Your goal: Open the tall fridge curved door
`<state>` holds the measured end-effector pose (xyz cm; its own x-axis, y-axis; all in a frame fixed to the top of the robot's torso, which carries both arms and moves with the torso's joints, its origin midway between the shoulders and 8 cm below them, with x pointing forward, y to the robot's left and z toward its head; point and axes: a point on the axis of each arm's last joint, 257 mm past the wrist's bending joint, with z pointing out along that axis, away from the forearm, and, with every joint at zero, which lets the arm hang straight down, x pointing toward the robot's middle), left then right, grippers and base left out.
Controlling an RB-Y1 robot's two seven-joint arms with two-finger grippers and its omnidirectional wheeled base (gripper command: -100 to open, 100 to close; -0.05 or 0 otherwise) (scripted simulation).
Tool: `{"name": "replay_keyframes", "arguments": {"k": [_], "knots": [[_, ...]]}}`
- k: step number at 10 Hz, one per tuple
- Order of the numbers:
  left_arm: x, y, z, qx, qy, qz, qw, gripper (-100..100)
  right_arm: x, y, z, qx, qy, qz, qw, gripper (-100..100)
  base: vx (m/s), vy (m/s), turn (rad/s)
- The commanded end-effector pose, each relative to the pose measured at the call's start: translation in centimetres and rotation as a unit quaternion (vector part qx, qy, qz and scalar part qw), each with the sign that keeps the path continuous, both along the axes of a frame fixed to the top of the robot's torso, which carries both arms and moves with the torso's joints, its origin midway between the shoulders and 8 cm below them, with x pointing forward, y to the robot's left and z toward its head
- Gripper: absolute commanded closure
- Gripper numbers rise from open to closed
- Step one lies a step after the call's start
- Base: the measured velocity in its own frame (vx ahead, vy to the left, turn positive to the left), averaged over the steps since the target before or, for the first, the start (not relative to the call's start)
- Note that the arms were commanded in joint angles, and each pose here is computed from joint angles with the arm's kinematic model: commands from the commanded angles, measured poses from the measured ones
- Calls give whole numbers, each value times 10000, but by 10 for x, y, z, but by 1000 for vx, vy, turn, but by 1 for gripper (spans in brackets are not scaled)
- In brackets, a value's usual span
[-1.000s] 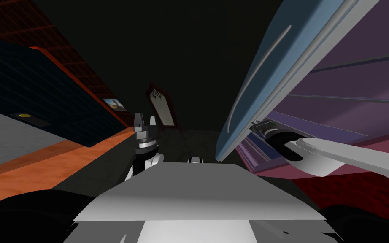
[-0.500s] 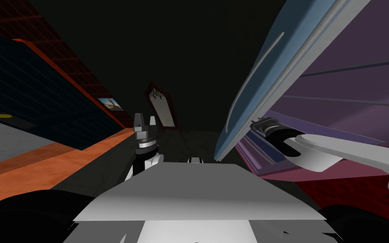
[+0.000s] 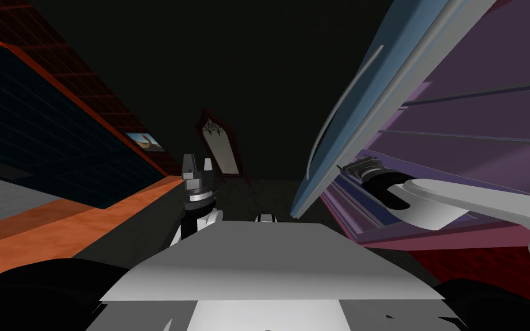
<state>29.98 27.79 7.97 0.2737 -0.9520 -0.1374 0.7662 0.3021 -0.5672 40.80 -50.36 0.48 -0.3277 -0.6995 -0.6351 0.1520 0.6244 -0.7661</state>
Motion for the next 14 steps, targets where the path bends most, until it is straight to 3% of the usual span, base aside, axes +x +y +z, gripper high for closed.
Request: {"name": "replay_keyframes", "arguments": {"k": [1,5,6,7,8,9,14], "knots": [[0,0,0,0,0,0,10000,0,4,-9,17,-68,-154,-109,9998,-100,10,6,2],[0,0,0,1,1,0,10000,0,4,-9,17,-69,-158,-114,9998,-100,-10,-7,-7],[0,0,0,1,1,0,10000,0,4,1,1,12,24,8,10000,-100,-14,10,-11],[0,0,0,1,0,0,10000,0,4,2,0,19,34,18,10000,-100,-15,7,-8],[0,0,0,1,0,0,10000,0,4,3,0,22,34,36,10000,100,-16,16,0],[0,0,0,0,0,0,10000,0,3,-12,-1,25,64,-141,9999,100,93,194,-30],[0,0,0,0,0,0,10000,0,0,-38,3,4,42,-463,9989,100,145,211,-9]]}}
